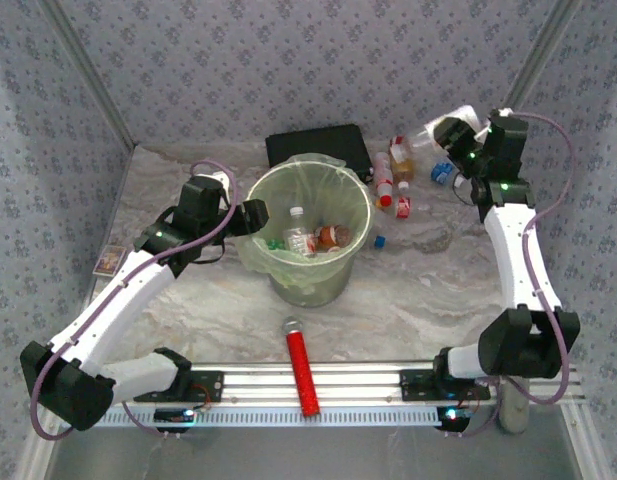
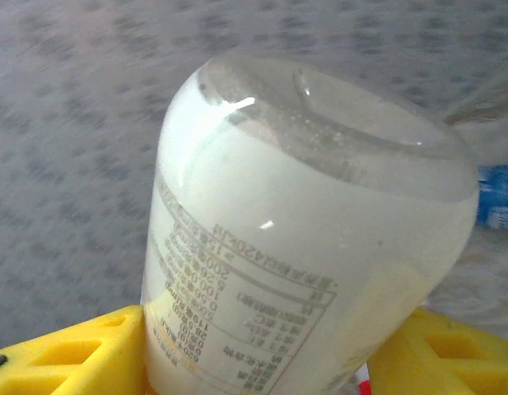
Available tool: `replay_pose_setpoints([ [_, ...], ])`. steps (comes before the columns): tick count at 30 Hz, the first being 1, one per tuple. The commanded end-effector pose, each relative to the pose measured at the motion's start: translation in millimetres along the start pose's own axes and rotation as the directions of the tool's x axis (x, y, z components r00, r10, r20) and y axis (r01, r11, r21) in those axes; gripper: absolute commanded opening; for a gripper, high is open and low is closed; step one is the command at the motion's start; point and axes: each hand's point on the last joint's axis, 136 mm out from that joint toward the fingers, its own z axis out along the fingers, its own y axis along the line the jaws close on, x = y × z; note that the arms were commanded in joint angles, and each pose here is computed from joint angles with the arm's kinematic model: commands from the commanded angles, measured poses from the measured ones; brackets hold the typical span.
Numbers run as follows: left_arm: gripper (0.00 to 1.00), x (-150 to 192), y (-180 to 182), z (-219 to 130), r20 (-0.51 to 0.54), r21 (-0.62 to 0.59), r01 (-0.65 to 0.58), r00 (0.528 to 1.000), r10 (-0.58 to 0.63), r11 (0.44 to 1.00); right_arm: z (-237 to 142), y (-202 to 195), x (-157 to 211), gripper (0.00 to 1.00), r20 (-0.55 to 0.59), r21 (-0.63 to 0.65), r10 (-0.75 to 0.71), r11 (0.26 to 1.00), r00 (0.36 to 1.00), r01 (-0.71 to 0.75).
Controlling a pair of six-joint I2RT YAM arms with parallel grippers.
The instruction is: Put the plastic bottles in the bin
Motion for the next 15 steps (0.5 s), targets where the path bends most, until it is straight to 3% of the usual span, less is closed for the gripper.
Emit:
replay_pose_setpoints([
  [1, 0.76, -1, 2, -4, -0.005, -0.008, -0.012, 1.000, 0.012, 1.000, -22, 59, 10, 0.63, -0.046, -0.146, -0.173, 0.975, 0.984, 0.165],
  [9, 0.76, -1, 2, -5, -0.004, -0.008, -0.014, 1.000, 0.014, 1.000, -60, 169, 64, 0.61, -0.092, -0.429, -0.460, 0.819, 0.883, 0.382],
  [15, 0.76, -2, 0, -4, -0.005, -0.002, -0.011, 1.000, 0.011, 1.000, -66, 202, 134, 0.61, -0.185, -0.562, -0.622, 0.702, 0.761, 0.437],
])
